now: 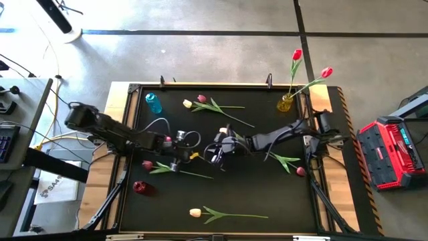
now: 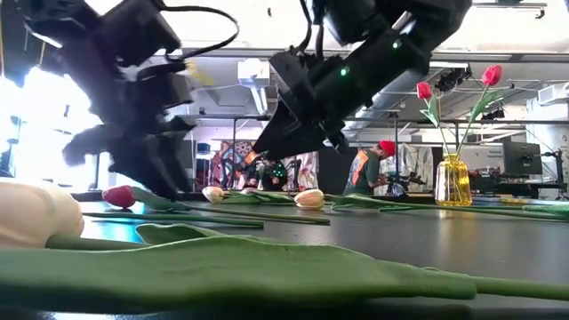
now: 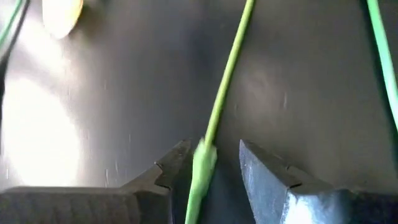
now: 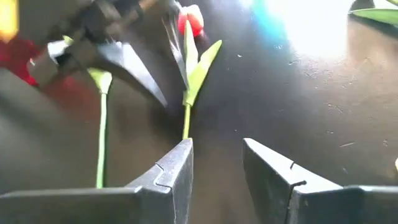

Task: Sort flowers into vase by color
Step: Put the red tulip into the yellow vase

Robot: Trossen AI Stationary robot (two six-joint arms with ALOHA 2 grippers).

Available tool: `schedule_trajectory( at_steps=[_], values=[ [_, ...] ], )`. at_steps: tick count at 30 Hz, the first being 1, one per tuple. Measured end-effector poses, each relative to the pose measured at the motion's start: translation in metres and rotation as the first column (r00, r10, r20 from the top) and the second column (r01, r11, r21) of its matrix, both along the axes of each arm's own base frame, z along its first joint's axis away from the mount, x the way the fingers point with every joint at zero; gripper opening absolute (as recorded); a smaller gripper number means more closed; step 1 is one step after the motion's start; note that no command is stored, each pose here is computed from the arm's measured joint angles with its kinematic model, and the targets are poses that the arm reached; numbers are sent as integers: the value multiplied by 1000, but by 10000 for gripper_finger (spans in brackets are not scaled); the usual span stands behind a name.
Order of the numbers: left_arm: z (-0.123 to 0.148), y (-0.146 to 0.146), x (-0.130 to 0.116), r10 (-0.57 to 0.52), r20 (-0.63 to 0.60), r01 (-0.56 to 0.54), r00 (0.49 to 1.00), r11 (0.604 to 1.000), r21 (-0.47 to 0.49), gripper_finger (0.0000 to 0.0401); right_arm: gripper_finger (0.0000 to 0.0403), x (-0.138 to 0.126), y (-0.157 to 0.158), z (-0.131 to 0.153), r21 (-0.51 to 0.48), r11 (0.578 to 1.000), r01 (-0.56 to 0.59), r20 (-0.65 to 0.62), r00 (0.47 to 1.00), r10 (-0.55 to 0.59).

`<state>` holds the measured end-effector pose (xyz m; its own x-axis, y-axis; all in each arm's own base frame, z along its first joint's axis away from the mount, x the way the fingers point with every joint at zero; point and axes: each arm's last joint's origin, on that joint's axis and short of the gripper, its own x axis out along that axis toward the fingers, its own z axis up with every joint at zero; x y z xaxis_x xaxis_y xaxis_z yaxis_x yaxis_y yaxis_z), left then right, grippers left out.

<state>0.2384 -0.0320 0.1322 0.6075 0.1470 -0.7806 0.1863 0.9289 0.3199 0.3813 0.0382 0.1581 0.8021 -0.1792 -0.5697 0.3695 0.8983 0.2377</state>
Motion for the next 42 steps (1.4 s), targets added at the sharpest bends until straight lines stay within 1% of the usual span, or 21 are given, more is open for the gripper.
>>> schedule_trajectory(
  at_steps=[4, 8, 11, 17, 21, 28, 30, 32, 34, 36, 37, 38, 41, 42],
  values=[
    [4, 4, -20, 60, 45, -58, 997, 997, -40, 122, 128, 12, -1, -12, -31, 999, -35, -20, 999, 35],
    [12, 6, -32, 114, 90, -108, 989, 992, -66, 122, 128, 36, -2, -23, -66, 991, -115, -42, 993, 112],
    [14, 7, -37, 130, 87, -124, 988, 990, -73, 122, 128, 52, -2, -28, -96, 985, -140, -57, 989, 135],
    [13, 8, -39, 171, 74, -166, 982, 983, -77, 122, 128, 79, -5, -35, -153, 972, -176, -140, 978, 155],
    [14, 9, -39, 196, 85, -190, 977, 979, -75, 122, 128, 93, -9, -45, -159, 968, -195, -193, 968, 164],
    [14, 10, -39, 230, 95, -224, 969, 972, -69, 122, 125, 98, -12, -48, -151, 967, -203, -246, 956, 162],
    [14, 10, -39, 232, 97, -227, 968, 972, -67, 122, 114, 98, -12, -48, -148, 967, -208, -258, 952, 165],
    [14, 10, -39, 243, 102, -238, 964, 969, -59, 122, 94, 97, -12, -48, -148, 967, -210, -263, 950, 166],
    [14, 11, -39, 262, 108, -257, 959, 965, -57, 122, 64, 97, -12, -48, -150, 965, -214, -269, 948, 168],
    [14, 11, -39, 275, 112, -270, 955, 961, -60, 122, 25, 97, -12, -48, -148, 965, -218, -270, 947, 172],
    [14, 11, -39, 281, 113, -275, 953, 959, -64, 122, 13, 97, -12, -48, -148, 965, -219, -270, 947, 173],
    [14, 11, -39, 288, 114, -281, 951, 957, -70, 122, 8, 97, -11, -48, -146, 965, -216, -268, 948, 171],
    [15, 11, -40, 310, 121, -300, 943, 949, -92, 122, 10, 96, -12, -45, -133, 976, -172, -258, 957, 133],
    [16, 11, -40, 319, 127, -308, 939, 946, -98, 122, 7, 95, -12, -43, -143, 977, -160, -266, 957, 117]
  ],
)
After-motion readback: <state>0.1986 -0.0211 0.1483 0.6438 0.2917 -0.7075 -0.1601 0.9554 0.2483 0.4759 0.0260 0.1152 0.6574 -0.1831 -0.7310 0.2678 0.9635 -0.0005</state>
